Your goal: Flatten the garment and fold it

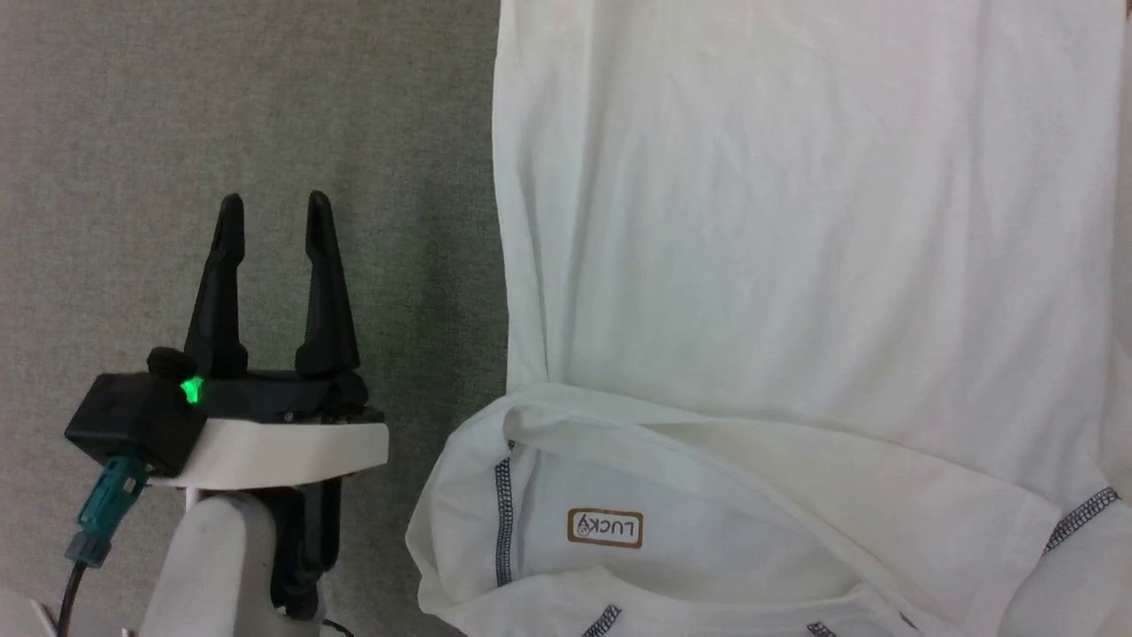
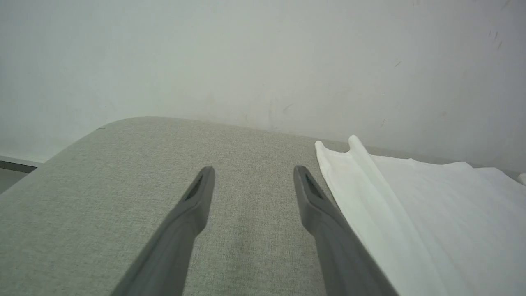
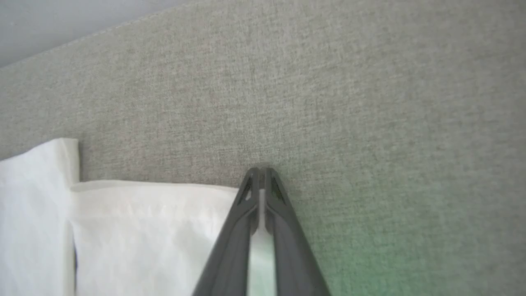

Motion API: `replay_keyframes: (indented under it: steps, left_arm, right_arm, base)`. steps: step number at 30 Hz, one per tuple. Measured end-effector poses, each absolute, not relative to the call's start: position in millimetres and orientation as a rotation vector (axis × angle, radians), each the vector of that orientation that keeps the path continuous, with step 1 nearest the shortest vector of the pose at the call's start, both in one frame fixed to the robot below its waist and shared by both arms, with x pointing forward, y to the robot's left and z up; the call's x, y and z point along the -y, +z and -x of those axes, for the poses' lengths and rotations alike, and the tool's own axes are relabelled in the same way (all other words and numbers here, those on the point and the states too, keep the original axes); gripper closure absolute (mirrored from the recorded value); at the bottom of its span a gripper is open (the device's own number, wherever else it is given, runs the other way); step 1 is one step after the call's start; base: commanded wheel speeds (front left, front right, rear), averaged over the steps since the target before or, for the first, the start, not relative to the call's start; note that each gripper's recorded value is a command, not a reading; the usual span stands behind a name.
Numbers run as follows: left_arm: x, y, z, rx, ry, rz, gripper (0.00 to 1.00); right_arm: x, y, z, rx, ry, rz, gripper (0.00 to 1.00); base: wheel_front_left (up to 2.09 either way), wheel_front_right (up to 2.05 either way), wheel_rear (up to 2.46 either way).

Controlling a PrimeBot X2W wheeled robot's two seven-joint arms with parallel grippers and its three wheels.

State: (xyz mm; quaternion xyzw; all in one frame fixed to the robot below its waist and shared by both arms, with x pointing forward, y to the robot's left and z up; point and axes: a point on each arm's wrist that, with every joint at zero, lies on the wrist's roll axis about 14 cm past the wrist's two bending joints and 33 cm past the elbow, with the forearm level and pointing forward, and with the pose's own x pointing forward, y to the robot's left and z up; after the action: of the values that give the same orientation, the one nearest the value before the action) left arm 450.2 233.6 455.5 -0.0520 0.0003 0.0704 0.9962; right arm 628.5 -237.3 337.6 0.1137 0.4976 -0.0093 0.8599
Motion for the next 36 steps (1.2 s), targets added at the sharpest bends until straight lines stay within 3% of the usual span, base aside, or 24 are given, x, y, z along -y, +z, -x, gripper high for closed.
replay_keyframes:
  steps: [10, 20, 27, 36]
  left_arm:
    - [-226.8, 470.4, -444.3, 0.033, 0.127, 0.125, 0.0]
    - [-218.5, 491.1, -418.6, 0.063, 0.111, 0.149, 0.0]
    - [-209.0, 510.3, -402.1, 0.098, 0.083, 0.165, 0.0]
    - [-199.3, 537.5, -382.7, 0.156, 0.054, 0.178, 0.0]
  right_arm:
    - [224.6, 372.8, -621.6, -0.897, 0.018, -0.148, 1.0]
    - [191.3, 500.5, -616.0, -0.554, 0.177, -0.007, 1.0]
    - [103.1, 548.4, -560.2, -0.423, 0.433, -0.001, 1.0]
    - [-4.6, 562.5, -463.7, -0.344, 0.709, -0.115, 1.0]
  base:
    - [0.0, 0.0, 0.0]
    - [0.0, 0.0, 0.0]
    - [0.0, 0.0, 0.0]
    - [0.0, 0.0, 0.0]
